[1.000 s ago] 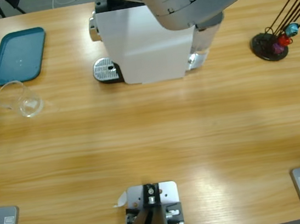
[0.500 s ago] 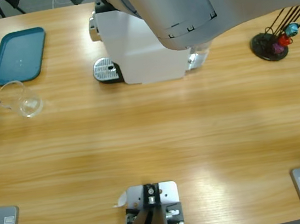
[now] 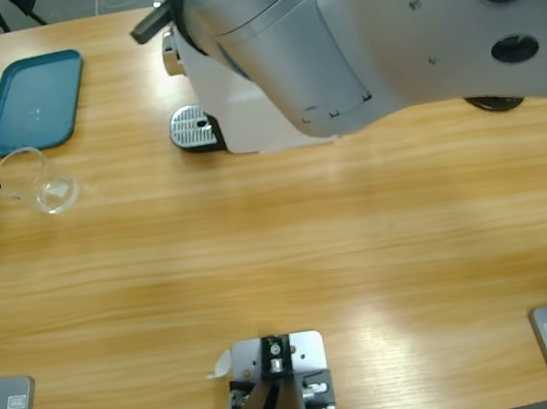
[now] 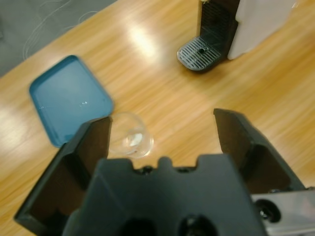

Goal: Pour coffee

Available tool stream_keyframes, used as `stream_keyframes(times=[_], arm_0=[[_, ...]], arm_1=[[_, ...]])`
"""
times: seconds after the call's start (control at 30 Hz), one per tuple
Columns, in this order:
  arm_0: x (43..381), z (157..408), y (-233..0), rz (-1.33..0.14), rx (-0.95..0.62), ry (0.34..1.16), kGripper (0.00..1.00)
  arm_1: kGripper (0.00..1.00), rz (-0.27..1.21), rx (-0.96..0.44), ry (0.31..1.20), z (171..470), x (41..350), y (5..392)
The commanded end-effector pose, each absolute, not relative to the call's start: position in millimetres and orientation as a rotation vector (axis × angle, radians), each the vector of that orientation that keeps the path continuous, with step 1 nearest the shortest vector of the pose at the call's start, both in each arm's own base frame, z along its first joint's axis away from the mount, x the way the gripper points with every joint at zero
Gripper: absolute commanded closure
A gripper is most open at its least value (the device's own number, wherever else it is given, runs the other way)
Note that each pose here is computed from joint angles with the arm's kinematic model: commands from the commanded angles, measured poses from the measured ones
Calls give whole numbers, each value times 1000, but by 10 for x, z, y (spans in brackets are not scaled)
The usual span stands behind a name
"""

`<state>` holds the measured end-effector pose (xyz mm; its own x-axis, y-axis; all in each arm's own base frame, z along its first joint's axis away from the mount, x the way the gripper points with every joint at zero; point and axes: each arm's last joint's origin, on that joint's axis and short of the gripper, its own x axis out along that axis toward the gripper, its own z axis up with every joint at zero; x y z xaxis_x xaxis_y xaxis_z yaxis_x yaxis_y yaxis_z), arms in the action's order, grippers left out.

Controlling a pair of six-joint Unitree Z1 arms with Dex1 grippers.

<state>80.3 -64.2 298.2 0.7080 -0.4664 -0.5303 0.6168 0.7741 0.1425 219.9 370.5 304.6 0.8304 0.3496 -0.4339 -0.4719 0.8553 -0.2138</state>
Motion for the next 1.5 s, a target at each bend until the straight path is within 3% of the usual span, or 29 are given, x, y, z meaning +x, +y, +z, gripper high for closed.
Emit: stream_keyframes(times=[0.03,0.17,0.27,0.3,0.33,0.37,0.47,0.67,0.8,0.9,1.3,1.5], arm_0=[[820,2902,-636,-581,363,510,104],[786,3035,-598,-572,337,456,100],[787,3225,-586,-554,336,473,46],[786,3294,-578,-544,339,473,40],[784,3363,-572,-538,340,475,30],[791,3416,-570,-531,337,486,12],[803,3466,-553,-488,263,525,0],[865,3137,-598,-468,135,441,14],[918,2882,-621,-448,148,489,23],[912,2721,-588,-416,115,520,23],[1285,2476,-760,-316,119,677,69],[1271,2418,-720,-248,102,688,69]], arm_1=[[1000,454,-524,592,2068,2152,3747],[1000,472,-450,505,2645,2066,3571],[958,552,-387,477,3176,1907,3319],[506,595,-380,492,3402,1817,3184],[321,634,-375,508,3575,1740,3069],[186,668,-373,518,3720,1663,2951],[17,719,-395,563,3985,1442,2559],[0,730,-432,652,3871,1052,1799],[0,744,-361,646,3752,832,1381],[0,729,-340,659,3655,791,1292],[4,704,-229,663,3469,788,1287],[4,698,-206,684,3331,709,1135]])
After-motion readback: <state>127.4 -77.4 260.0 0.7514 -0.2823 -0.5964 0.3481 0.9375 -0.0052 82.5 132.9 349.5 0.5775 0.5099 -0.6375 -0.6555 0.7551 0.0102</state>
